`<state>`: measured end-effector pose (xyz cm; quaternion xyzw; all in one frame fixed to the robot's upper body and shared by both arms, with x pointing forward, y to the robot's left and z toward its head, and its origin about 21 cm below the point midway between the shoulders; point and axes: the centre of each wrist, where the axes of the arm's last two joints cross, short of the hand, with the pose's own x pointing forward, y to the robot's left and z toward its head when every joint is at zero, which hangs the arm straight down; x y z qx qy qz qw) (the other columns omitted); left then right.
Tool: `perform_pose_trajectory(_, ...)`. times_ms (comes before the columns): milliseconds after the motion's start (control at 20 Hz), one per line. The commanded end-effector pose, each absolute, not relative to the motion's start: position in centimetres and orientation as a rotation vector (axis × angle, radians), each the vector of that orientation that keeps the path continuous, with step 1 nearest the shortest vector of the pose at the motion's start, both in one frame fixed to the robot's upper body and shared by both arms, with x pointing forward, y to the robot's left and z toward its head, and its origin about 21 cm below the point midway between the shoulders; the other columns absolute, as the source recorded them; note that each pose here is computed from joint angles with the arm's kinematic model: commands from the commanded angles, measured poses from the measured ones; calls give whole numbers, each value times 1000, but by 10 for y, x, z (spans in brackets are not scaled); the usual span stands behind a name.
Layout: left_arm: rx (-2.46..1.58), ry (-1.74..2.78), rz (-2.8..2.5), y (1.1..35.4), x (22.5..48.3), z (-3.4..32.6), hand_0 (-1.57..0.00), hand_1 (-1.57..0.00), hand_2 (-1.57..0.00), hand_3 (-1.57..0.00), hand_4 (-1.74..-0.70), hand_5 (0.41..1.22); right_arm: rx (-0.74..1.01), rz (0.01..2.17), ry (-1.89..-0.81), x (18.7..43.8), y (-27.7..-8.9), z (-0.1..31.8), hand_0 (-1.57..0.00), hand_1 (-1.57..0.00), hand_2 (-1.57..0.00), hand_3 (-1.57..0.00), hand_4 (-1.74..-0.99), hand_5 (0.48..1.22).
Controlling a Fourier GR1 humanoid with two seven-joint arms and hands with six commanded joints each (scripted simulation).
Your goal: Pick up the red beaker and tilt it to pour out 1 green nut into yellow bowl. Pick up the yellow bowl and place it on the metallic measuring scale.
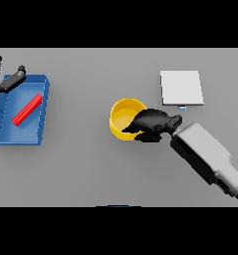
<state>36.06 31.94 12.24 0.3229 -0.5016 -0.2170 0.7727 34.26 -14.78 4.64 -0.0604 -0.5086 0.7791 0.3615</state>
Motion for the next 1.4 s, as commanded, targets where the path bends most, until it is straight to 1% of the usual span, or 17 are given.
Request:
perform_pose_trajectory(0,705,-1093,-469,321,360,123,1,1,1,1,-791,730,-183,1994,-1301,343,-147,51,-1405,-1370,-1365,-1126,-1673,1191)
perform_pose_trajectory(100,696,-1090,-471,320,360,122,1,1,1,1,-788,725,-206,1989,-1292,344,-148,56,-1465,-1443,-1439,-1212,-1692,1202)
perform_pose_trajectory(250,695,-1095,-476,322,360,120,1,1,1,1,-783,727,-189,1978,-1317,346,-150,71,-1517,-1505,-1504,-1350,-1711,1211)
perform_pose_trajectory(350,702,-1089,-471,321,359,123,1,1,1,1,-785,729,-197,1957,-1321,344,-156,81,-1536,-1529,-1528,-1356,-1717,1215)
perform_pose_trajectory(450,708,-1090,-469,323,359,124,1,1,1,1,-788,733,-227,1967,-1331,347,-162,98,-1549,-1544,-1543,-1325,-1721,1217)
perform_pose_trajectory(550,702,-1107,-457,323,361,126,1,1,1,1,-797,737,-264,1953,-1304,350,-160,105,-1557,-1554,-1553,-1309,-1722,1218)
perform_pose_trajectory(600,695,-1109,-462,323,362,127,1,1,1,1,-798,737,-272,1949,-1299,352,-157,107,-1560,-1546,-1556,-1361,-1724,1218)
perform_pose_trajectory(700,705,-1115,-475,323,362,128,1,1,1,1,-799,741,-282,1937,-1300,359,-153,110,-1564,-1555,-1561,-1319,-1723,1218)
perform_pose_trajectory(800,707,-1107,-471,325,362,129,1,1,1,1,-795,747,-328,1909,-1299,363,-165,118,-1566,-1561,-1565,-1269,-1723,1219)
perform_pose_trajectory(850,705,-1108,-471,325,362,127,1,1,1,1,-794,748,-365,1903,-1299,365,-169,120,-1471,-1535,-1566,-1279,-1723,1220)
perform_pose_trajectory(900,710,-1103,-473,329,362,126,1,1,1,1,-790,751,-382,1901,-1295,367,-173,121,-1490,-1542,-1567,-1301,-1723,1220)
perform_pose_trajectory(950,712,-1115,-471,330,362,130,1,1,1,1,-790,753,-418,1882,-1292,374,-179,127,-1506,-1548,-1568,-1324,-1723,1220)
perform_pose_trajectory(1000,713,-1123,-479,328,360,130,1,1,1,1,-788,754,-454,1859,-1265,378,-186,130,-1519,-1552,-1568,-1341,-1724,1220)
perform_pose_trajectory(1050,700,-1127,-470,326,361,129,1,1,1,1,-792,754,-483,1849,-1267,381,-190,131,-1529,-1556,-1569,-1383,-1725,1220)
perform_pose_trajectory(1150,699,-1109,-451,327,363,131,1,1,1,1,-803,755,-511,1830,-1273,387,-197,134,-1544,-1561,-1570,-1417,-1726,1221)
perform_pose_trajectory(1300,701,-1105,-465,329,361,130,1,1,1,1,-801,754,-569,1794,-1227,398,-213,132,-1557,-1566,-1570,-1342,-1724,1221)
perform_pose_trajectory(1350,703,-1098,-460,329,361,131,1,1,1,1,-801,754,-575,1788,-1234,403,-217,136,-1560,-1567,-1570,-1311,-1724,1221)
